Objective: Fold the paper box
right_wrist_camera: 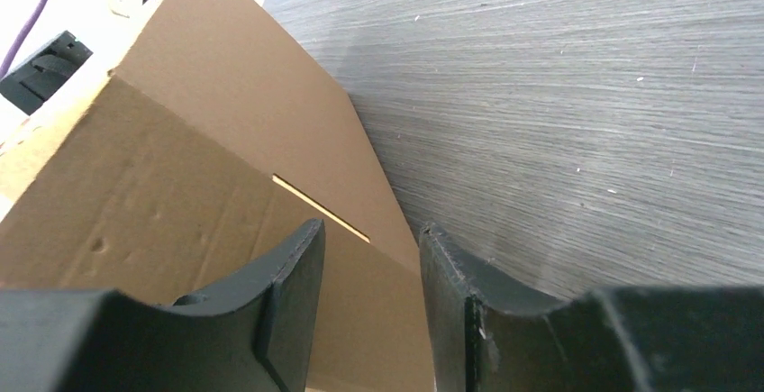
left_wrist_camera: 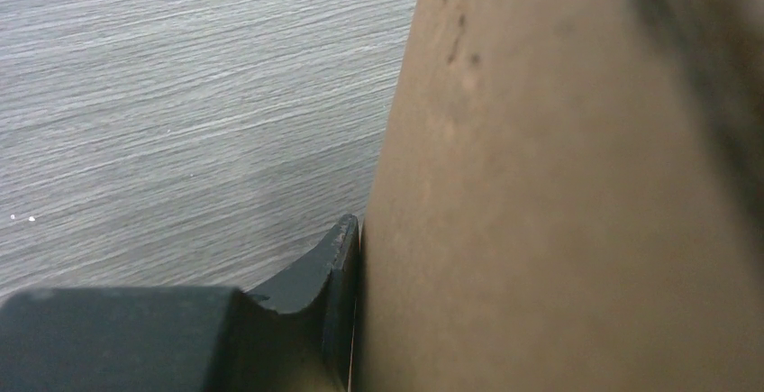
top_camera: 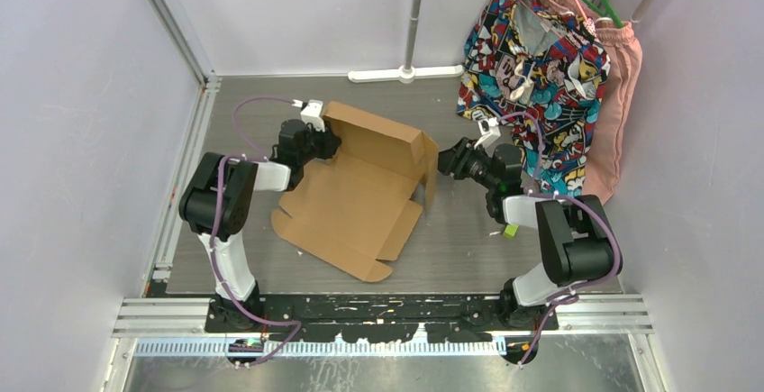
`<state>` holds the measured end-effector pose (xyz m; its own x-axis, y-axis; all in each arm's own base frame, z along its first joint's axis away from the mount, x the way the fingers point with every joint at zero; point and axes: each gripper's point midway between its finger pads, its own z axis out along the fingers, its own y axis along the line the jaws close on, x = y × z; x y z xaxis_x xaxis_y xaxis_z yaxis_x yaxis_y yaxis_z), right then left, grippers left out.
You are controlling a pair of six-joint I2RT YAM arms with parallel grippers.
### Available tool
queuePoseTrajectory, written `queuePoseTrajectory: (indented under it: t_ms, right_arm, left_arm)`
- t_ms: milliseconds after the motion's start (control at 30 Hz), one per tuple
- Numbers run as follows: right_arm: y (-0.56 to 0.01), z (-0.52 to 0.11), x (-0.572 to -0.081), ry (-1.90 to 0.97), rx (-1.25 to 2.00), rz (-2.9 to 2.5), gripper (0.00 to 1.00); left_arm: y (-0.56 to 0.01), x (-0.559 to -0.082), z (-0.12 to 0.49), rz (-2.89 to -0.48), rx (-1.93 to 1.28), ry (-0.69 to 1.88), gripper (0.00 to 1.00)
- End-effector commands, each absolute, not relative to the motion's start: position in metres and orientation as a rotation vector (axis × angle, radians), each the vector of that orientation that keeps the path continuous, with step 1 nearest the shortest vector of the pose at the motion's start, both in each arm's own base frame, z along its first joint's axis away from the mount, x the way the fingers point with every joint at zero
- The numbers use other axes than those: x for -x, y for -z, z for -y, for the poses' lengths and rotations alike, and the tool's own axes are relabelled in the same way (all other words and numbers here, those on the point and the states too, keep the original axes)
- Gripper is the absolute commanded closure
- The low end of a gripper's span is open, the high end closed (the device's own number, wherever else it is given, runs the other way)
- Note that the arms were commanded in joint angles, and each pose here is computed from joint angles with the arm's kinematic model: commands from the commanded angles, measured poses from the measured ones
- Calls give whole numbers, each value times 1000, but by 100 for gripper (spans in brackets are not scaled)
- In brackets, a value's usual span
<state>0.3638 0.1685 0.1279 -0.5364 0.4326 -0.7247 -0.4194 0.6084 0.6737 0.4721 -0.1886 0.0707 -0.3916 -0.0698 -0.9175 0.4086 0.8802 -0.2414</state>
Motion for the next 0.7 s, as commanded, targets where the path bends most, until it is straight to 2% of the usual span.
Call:
queuePoseTrajectory:
  t_ms: [0, 667]
  right_arm:
    - [-163, -170, -366, -1056, 62, -1743, 51]
    - [-169, -159, -327, -1019, 2, -1738, 51]
  left_arm:
    - [-95, -482, 193, -1877, -252, 552, 78]
    - [-93, -488, 198, -2002, -284, 554, 78]
